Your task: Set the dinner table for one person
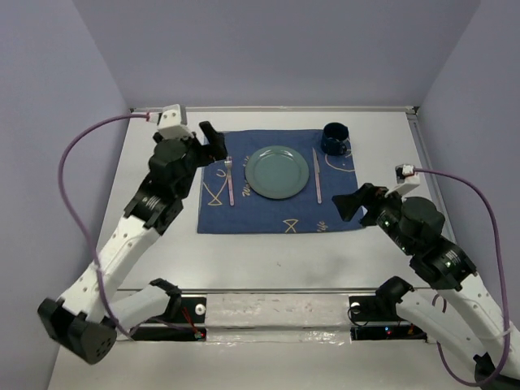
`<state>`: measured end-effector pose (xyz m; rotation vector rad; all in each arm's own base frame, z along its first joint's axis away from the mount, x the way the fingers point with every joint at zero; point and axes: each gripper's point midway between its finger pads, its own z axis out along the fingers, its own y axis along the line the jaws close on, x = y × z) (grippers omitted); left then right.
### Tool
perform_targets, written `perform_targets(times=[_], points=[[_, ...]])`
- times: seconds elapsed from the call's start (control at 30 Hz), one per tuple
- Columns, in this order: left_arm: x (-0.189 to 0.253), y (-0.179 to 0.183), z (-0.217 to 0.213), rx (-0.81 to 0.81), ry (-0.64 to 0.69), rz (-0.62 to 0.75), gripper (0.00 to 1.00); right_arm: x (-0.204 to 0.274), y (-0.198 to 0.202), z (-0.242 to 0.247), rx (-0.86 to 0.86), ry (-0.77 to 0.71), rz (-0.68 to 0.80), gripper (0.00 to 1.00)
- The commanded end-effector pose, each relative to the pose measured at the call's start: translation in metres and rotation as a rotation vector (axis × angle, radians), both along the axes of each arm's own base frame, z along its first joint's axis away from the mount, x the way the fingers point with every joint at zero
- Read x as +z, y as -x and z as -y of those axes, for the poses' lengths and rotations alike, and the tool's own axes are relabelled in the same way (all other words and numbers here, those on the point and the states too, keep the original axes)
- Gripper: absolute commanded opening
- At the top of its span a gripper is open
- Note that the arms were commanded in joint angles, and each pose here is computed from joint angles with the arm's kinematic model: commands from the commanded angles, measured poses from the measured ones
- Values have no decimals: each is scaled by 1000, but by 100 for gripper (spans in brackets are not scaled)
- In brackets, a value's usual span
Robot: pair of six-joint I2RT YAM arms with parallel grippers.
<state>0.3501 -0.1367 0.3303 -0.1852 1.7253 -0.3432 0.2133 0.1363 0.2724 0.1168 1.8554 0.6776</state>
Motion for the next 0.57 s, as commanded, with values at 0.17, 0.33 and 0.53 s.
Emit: perform_targets(times=[0.17,0.33,0.53], points=[[88,87,-20,-148,126,305,99,127,36,61,-142,-82,323,100],[103,116,-28,-189,132,374,99,150,59,95,-236,-143,417,100],[109,128,-28,-218,157,426,99,141,52,100,-280,-135,406,100]])
